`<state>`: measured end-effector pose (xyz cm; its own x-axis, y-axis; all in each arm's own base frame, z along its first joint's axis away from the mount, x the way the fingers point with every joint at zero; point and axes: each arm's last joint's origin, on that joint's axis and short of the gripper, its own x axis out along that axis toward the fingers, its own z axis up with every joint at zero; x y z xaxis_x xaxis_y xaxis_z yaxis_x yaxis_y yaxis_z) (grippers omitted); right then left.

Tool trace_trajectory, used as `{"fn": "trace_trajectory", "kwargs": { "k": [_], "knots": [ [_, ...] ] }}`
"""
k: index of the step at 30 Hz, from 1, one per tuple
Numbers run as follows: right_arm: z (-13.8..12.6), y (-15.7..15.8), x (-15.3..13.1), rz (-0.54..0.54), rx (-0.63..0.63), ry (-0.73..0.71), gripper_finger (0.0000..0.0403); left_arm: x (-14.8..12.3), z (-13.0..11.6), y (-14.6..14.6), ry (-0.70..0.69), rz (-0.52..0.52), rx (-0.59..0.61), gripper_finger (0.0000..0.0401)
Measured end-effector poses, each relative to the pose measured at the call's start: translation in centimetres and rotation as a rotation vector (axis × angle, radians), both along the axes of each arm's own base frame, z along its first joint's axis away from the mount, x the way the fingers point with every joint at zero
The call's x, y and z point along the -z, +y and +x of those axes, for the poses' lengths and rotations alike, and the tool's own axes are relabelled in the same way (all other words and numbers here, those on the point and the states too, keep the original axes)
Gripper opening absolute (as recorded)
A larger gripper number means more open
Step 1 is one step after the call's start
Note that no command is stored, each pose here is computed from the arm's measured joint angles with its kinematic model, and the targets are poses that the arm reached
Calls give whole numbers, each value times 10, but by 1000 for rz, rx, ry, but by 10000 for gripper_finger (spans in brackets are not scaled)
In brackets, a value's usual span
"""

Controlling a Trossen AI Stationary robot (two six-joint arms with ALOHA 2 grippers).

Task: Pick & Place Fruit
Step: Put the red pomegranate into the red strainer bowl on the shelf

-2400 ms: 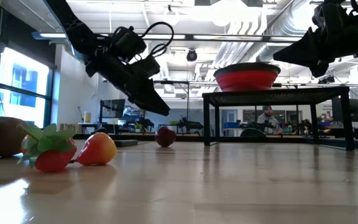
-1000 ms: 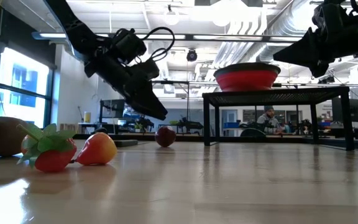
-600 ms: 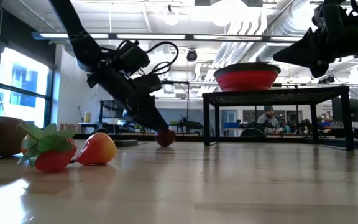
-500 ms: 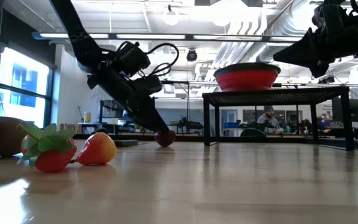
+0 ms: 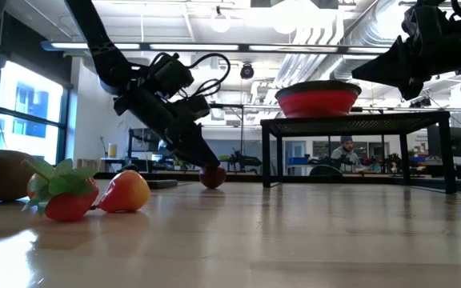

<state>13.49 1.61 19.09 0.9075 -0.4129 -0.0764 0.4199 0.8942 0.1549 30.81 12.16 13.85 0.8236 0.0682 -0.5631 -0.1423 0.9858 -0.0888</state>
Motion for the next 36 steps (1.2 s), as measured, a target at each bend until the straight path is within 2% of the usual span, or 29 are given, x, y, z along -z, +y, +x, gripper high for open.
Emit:
{"fn": "trace_trajectory", "kwargs": {
  "k": [19, 36],
  "knots": [
    [0, 0, 0, 0, 0, 0, 2, 0, 3, -2, -21, -20, 6, 337],
    [0, 0, 0, -1, 1, 5, 2, 21, 7, -5, 24, -41, 9, 337]
  ]
}}
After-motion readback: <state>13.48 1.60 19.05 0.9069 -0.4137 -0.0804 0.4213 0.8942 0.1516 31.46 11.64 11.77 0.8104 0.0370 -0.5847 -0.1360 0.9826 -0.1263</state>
